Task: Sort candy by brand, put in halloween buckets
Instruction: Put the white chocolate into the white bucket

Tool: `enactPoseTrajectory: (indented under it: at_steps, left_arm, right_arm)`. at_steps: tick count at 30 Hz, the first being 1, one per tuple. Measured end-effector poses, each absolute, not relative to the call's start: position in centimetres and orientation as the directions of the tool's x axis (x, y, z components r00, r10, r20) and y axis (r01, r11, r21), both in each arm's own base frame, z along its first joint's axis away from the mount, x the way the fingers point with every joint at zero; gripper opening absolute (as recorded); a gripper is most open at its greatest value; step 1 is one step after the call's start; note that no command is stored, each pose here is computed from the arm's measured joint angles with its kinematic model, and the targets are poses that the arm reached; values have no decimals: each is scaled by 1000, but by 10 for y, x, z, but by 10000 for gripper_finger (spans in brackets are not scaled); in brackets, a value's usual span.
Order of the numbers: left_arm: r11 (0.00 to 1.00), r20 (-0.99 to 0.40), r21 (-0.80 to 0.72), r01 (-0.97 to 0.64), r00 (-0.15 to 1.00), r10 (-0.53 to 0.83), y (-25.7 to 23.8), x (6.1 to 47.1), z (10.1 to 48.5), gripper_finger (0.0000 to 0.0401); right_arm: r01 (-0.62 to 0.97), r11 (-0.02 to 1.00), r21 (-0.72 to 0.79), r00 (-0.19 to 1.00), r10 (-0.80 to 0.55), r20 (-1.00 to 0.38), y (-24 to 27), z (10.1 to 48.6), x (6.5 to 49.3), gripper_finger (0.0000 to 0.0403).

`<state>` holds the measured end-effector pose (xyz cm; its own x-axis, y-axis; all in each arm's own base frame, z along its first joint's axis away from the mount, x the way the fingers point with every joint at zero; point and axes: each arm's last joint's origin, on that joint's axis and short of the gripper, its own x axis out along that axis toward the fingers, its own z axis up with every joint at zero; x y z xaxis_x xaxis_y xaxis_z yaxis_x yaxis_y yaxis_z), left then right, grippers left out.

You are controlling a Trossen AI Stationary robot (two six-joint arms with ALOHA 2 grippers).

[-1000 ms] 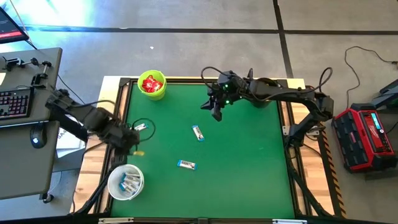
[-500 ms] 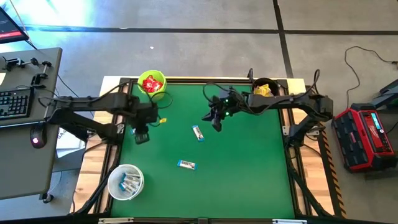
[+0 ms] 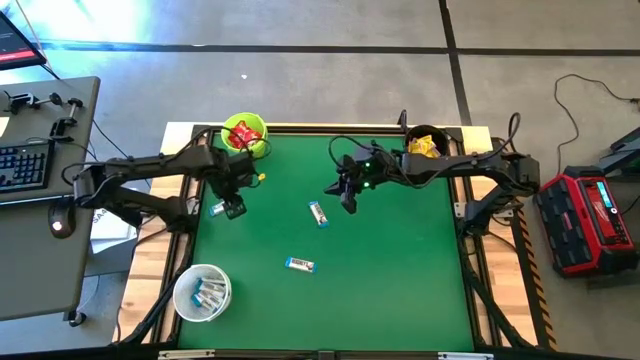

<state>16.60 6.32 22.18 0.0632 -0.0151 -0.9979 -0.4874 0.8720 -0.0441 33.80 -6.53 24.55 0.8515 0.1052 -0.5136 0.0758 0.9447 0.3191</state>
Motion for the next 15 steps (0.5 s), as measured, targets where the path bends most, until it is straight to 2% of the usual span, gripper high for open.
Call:
enactPoseTrajectory:
  at_steps: [7, 15]
  left_arm:
    - [879, -998, 35, -476, -58, 8, 74, 167, 197, 200]
    - [882, -993, 50, -469, -116, -6, 88, 178, 169, 210]
  right_arm:
    - [77, 945, 319, 851, 105, -515, -66, 245, 338, 0]
    - [76, 944, 320, 851, 106, -515, -65, 245, 338, 0]
